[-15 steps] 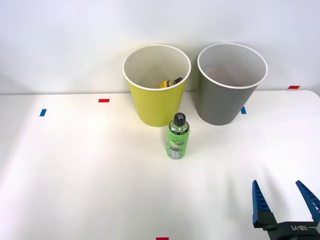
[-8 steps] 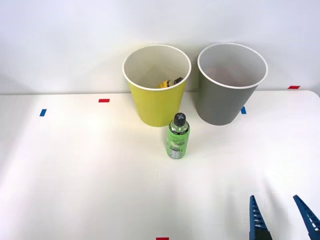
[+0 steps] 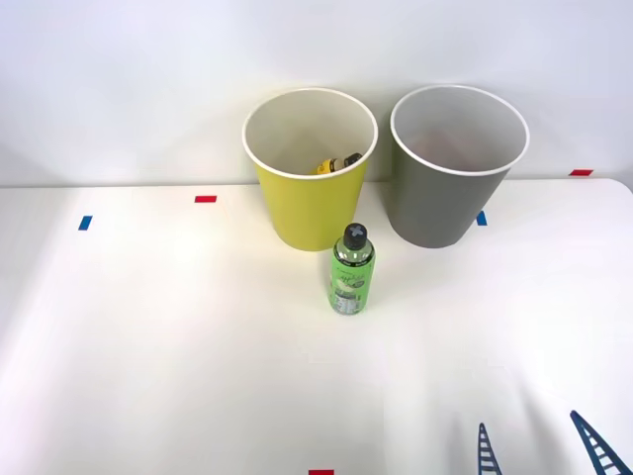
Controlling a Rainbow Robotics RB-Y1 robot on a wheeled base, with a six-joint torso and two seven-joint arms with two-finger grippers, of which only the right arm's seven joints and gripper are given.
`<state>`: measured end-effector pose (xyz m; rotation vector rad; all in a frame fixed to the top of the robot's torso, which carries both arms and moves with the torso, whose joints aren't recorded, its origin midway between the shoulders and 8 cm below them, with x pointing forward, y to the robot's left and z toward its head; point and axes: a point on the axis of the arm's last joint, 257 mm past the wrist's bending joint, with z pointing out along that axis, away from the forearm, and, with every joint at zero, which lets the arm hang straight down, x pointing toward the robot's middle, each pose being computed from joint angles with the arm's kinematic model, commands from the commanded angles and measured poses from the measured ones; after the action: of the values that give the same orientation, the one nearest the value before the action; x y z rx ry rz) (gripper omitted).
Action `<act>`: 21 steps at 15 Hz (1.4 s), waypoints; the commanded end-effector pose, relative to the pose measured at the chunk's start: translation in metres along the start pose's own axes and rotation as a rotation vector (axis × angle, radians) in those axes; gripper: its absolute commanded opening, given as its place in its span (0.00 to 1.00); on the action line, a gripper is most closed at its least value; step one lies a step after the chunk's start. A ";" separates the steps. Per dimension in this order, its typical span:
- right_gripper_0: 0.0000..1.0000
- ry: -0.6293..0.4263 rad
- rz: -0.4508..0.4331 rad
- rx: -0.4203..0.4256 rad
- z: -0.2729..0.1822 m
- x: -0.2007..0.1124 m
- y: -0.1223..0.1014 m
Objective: Put cans in the gray bin, plastic bottles in the light green bin
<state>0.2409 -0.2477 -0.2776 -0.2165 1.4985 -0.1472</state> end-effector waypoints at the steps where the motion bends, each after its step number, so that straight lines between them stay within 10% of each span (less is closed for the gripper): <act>1: 1.00 -0.020 -0.033 -0.037 0.005 0.002 -0.002; 7: 1.00 -0.049 -0.080 -0.172 0.014 -0.001 -0.005; 21: 1.00 -0.023 -0.055 -0.160 0.006 0.005 -0.001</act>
<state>0.2479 -0.2486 -0.2814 -0.3909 1.4812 -0.0672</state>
